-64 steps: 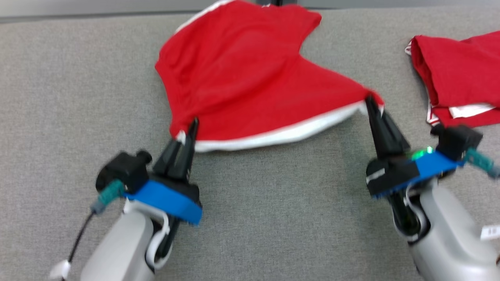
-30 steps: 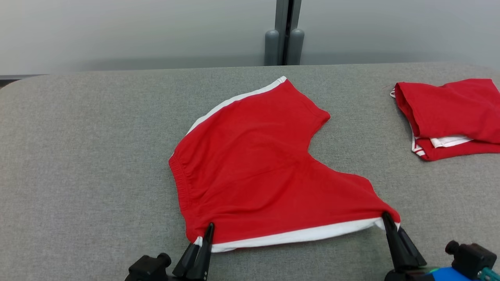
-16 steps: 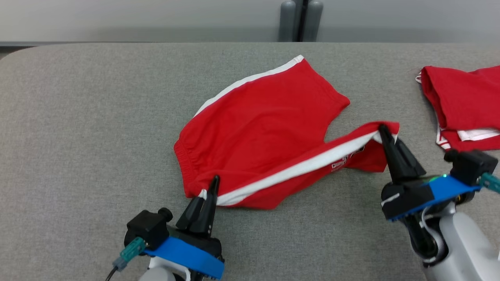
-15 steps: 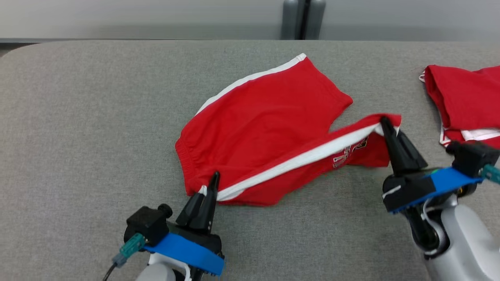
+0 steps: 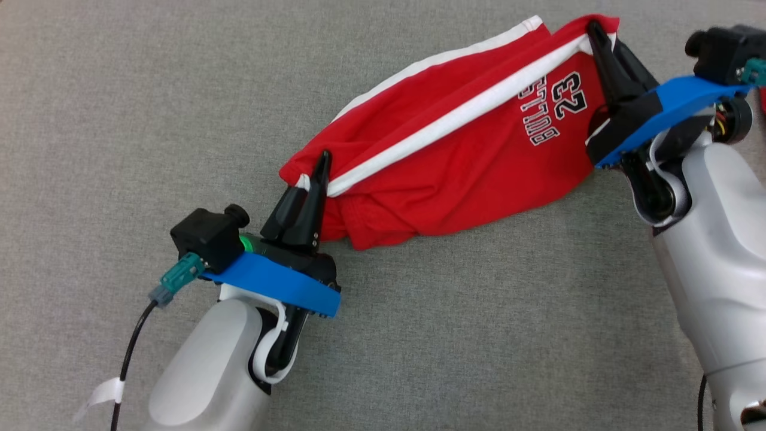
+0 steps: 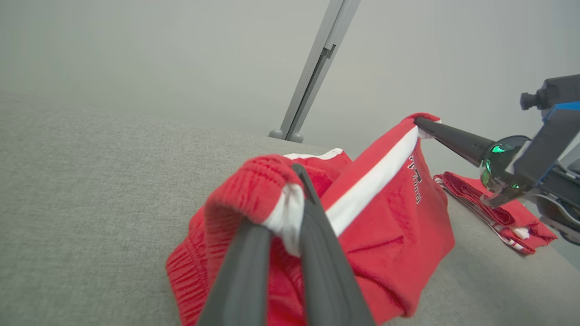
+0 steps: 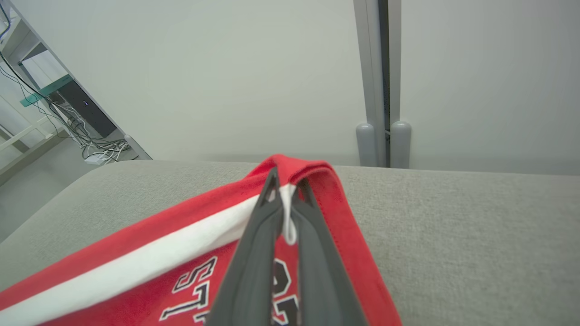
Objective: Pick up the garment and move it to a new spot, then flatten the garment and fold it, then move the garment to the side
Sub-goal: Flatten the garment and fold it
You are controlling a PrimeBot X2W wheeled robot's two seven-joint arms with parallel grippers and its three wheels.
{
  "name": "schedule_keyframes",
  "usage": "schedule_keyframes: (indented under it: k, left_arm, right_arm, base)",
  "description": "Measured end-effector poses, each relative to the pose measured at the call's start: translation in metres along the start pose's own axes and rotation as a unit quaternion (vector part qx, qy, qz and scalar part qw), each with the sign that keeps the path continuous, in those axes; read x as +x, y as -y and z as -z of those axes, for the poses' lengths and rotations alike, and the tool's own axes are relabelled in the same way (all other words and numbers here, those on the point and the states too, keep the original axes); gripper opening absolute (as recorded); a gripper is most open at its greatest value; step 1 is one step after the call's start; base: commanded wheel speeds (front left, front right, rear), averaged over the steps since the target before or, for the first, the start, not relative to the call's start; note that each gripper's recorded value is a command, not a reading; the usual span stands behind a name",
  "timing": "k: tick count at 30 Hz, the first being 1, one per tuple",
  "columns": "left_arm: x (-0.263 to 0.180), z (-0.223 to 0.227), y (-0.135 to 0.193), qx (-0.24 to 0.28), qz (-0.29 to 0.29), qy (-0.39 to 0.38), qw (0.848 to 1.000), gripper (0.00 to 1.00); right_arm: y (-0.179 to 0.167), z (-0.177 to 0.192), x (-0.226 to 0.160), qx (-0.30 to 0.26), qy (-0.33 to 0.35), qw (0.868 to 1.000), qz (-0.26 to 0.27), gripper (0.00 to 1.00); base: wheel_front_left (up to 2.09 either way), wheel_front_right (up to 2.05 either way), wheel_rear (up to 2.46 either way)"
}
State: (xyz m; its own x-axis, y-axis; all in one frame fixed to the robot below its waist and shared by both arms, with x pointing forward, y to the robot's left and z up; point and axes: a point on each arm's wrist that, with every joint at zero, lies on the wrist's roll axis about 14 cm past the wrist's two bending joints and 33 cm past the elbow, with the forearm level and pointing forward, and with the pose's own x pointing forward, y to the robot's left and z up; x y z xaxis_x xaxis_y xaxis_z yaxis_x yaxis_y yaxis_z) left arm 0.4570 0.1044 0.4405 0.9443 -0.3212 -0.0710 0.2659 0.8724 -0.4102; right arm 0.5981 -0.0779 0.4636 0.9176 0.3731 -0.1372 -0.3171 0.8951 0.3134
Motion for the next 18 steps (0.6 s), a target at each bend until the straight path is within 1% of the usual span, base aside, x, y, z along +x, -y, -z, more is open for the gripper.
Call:
schedule_keyframes:
  k: [7,8,9,10,11,14,18]
  left_arm:
    - [0.016,0.004,-0.020,-0.004,-0.023,-0.004,1.000,0.00]
    - [0.017,0.005,-0.023,-0.003,-0.026,-0.007,1.000,0.22]
    - [0.018,0.006,-0.025,0.000,-0.028,-0.009,1.000,0.92]
    - [0.018,0.007,-0.027,0.015,-0.026,-0.013,0.999,1.00]
    - [0.019,0.008,-0.029,0.034,-0.025,-0.017,0.999,1.00]
    - [0.019,0.004,-0.033,0.031,-0.035,-0.010,0.999,1.00]
    - [0.011,0.000,-0.035,0.037,-0.042,-0.005,0.998,1.00]
  right_arm:
    - [0.003,0.020,0.039,-0.007,-0.036,0.999,0.008,0.00]
    - [0.004,0.024,0.043,-0.008,-0.043,0.999,0.010,0.05]
    - [0.004,0.029,0.045,-0.010,-0.052,0.999,0.011,0.87]
    - [0.004,0.034,0.048,-0.012,-0.060,0.998,0.011,1.00]
    - [0.002,0.038,0.049,-0.012,-0.064,0.998,0.009,1.00]
    - [-0.005,0.044,0.050,-0.021,-0.070,0.997,0.002,1.00]
    - [-0.001,0.043,0.044,-0.040,-0.076,0.996,0.004,1.00]
  base:
    - [0.00,0.00,0.00]
    - [0.00,0.00,0.00]
    - [0.00,0.00,0.00]
    - [0.00,0.00,0.00]
    - [0.00,0.00,0.00]
    - [0.00,0.00,0.00]
    - [0.00,0.00,0.00]
